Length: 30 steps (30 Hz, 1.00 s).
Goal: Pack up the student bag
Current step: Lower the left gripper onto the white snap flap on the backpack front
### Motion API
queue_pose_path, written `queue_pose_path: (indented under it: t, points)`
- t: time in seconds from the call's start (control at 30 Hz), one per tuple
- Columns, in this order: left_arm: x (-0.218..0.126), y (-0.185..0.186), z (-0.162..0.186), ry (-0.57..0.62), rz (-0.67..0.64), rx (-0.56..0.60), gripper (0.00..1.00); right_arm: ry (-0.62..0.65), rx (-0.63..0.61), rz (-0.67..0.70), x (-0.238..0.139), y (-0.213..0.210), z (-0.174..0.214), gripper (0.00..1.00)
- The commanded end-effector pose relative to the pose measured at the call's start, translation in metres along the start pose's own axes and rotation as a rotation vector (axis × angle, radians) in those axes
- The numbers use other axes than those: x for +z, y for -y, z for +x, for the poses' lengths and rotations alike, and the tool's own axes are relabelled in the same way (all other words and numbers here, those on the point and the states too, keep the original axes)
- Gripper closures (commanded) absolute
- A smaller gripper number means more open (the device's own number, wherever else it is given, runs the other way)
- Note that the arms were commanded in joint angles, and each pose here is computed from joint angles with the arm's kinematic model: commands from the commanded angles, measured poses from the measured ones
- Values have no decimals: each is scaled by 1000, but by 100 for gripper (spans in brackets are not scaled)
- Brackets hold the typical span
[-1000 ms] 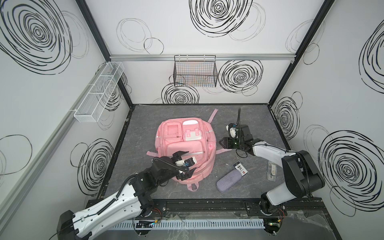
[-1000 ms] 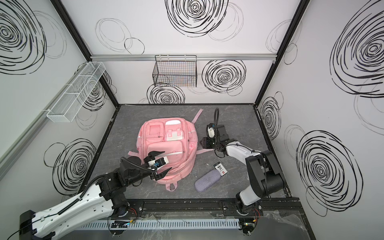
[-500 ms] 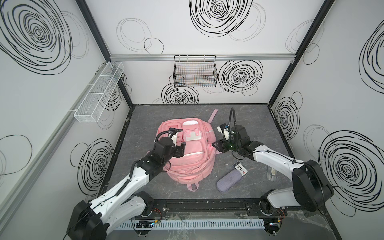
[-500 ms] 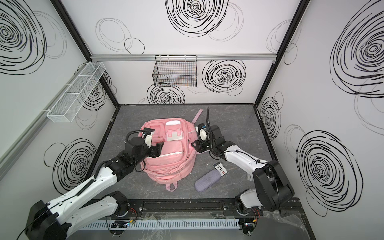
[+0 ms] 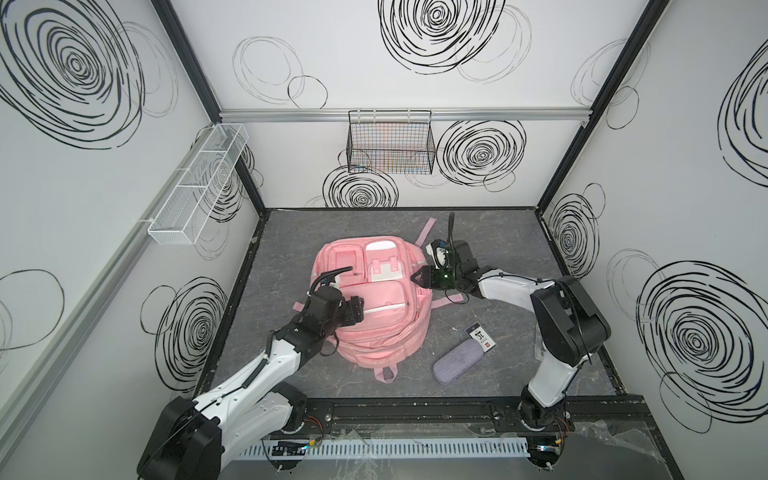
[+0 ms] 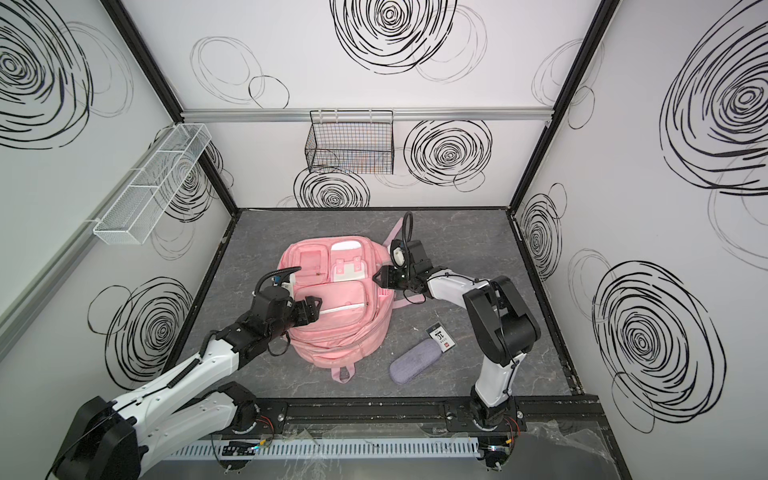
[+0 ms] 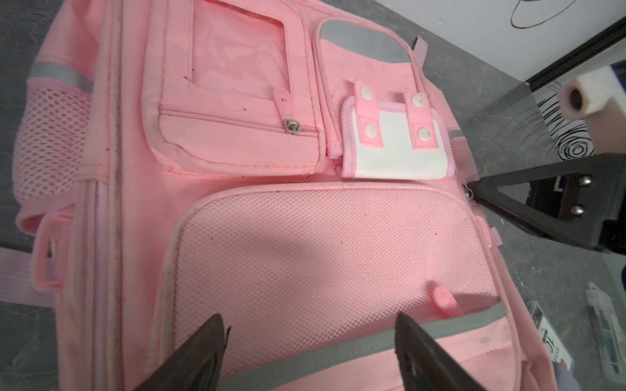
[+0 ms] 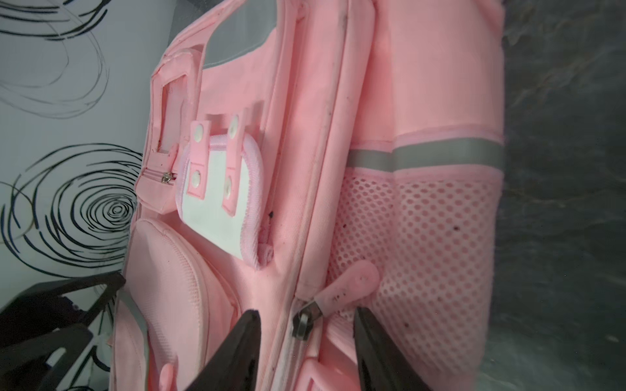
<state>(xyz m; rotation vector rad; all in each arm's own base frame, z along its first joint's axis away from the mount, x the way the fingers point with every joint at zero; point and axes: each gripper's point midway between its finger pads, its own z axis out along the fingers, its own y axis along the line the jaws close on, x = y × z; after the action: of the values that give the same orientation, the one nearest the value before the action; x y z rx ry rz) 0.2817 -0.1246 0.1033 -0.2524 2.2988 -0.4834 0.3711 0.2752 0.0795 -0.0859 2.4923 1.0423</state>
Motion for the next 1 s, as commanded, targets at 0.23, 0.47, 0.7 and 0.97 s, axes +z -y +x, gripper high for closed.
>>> queue_pose_path:
  t: [0.23, 0.47, 0.7, 0.97]
  points:
    - [28, -16, 43, -21, -62, -125, 16, 90, 273, -142, 13, -2, -13, 45]
    - [35, -18, 57, -56, -73, -101, 15, 160, 371, -266, 10, -3, -40, 55]
    - [34, -11, 48, -40, -58, -87, 14, 128, 389, -349, 16, -11, -48, 67]
    - [29, -3, 34, -28, -46, -92, 14, 139, 364, -304, 4, -2, -37, 87]
